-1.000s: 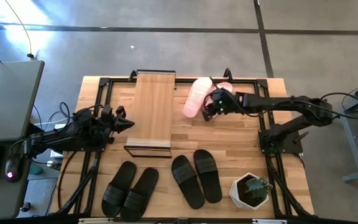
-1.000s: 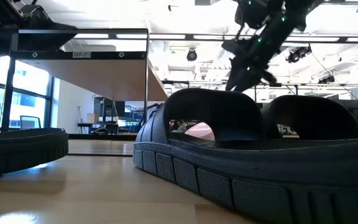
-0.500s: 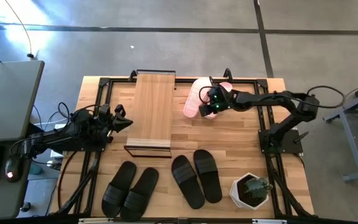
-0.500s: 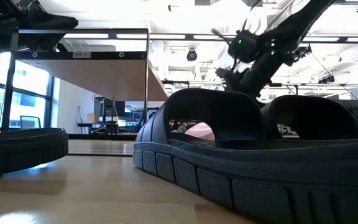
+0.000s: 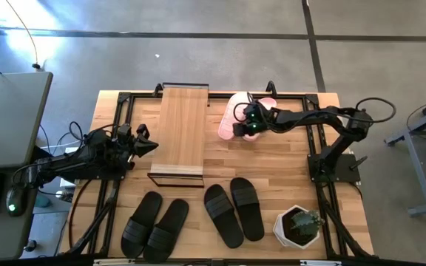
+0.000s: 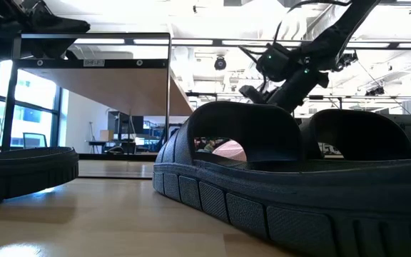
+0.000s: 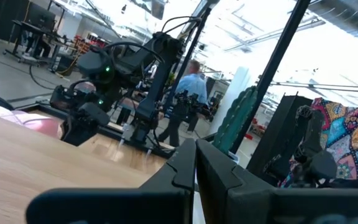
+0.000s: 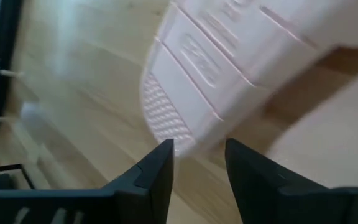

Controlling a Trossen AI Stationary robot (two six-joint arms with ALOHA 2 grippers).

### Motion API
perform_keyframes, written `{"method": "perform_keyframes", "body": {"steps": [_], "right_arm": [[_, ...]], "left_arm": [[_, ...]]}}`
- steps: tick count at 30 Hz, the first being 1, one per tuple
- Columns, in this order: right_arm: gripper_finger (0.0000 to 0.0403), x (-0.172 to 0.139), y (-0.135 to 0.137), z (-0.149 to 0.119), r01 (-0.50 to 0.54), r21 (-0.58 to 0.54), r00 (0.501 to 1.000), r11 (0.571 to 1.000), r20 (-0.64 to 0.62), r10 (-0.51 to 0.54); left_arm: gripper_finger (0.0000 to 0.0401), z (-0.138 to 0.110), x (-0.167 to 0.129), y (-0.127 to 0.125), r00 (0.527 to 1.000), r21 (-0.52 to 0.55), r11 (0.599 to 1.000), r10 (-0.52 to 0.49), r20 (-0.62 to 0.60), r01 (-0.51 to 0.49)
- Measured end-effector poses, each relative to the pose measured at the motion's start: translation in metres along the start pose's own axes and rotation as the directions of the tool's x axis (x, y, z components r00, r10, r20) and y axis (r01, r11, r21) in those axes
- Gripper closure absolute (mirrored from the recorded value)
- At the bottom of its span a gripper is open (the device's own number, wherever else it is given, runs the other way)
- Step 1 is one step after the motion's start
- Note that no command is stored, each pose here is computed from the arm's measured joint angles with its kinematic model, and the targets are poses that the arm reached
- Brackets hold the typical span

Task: Pick and place slides into the shelf
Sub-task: Put the pink slide on the shelf

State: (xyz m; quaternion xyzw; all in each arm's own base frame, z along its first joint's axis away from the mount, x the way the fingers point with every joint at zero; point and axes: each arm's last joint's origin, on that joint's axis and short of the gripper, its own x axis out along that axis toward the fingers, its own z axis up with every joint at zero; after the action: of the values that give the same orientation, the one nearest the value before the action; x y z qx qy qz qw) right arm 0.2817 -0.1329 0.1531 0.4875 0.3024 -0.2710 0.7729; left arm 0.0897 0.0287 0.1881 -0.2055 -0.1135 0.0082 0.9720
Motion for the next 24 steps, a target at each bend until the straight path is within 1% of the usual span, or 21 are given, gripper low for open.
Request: {"method": "perform_keyframes", "body": {"steps": [3,7,12,17,19,22,24], "right_arm": [[0.0249,0.0,-0.001,-0.001,0.016,0.012,1.0,1.0,-0.012,-0.016],[0.0224,0.0,0.0,0.001,0.017,0.022,1.0,1.0,0.024,-0.017],[0.0202,0.0,-0.001,0.002,0.02,0.065,0.999,0.998,0.035,-0.022],[0.0197,0.001,-0.002,0.004,0.048,0.085,0.995,0.995,0.086,-0.055],[0.0196,0.005,-0.003,0.004,0.049,0.098,0.995,0.994,0.084,-0.057],[0.0196,0.016,-0.005,0.003,0.01,0.105,0.998,0.994,0.064,-0.017],[0.0196,0.025,-0.008,0.001,0.007,0.126,0.998,0.992,0.054,-0.014]], "left_arm": [[0.0398,0.0,0.0,0.0,1.0,0.0,1.0,-0.006,-0.004,0.006],[0.0398,0.0,0.0,0.0,1.0,0.0,1.0,-0.011,-0.007,0.011],[0.0398,0.0,0.0,0.0,1.0,-0.001,1.0,-0.011,-0.007,0.011],[0.0398,0.0,0.0,0.0,1.0,0.0,1.0,-0.012,-0.008,0.012],[0.0398,0.0,0.0,0.0,1.0,-0.001,1.0,-0.012,-0.008,0.012],[0.0398,0.0,0.0,0.0,1.0,0.0,1.0,-0.014,-0.009,0.014],[0.0398,0.0,0.0,0.0,1.0,0.0,1.0,-0.014,-0.008,0.014]]}}
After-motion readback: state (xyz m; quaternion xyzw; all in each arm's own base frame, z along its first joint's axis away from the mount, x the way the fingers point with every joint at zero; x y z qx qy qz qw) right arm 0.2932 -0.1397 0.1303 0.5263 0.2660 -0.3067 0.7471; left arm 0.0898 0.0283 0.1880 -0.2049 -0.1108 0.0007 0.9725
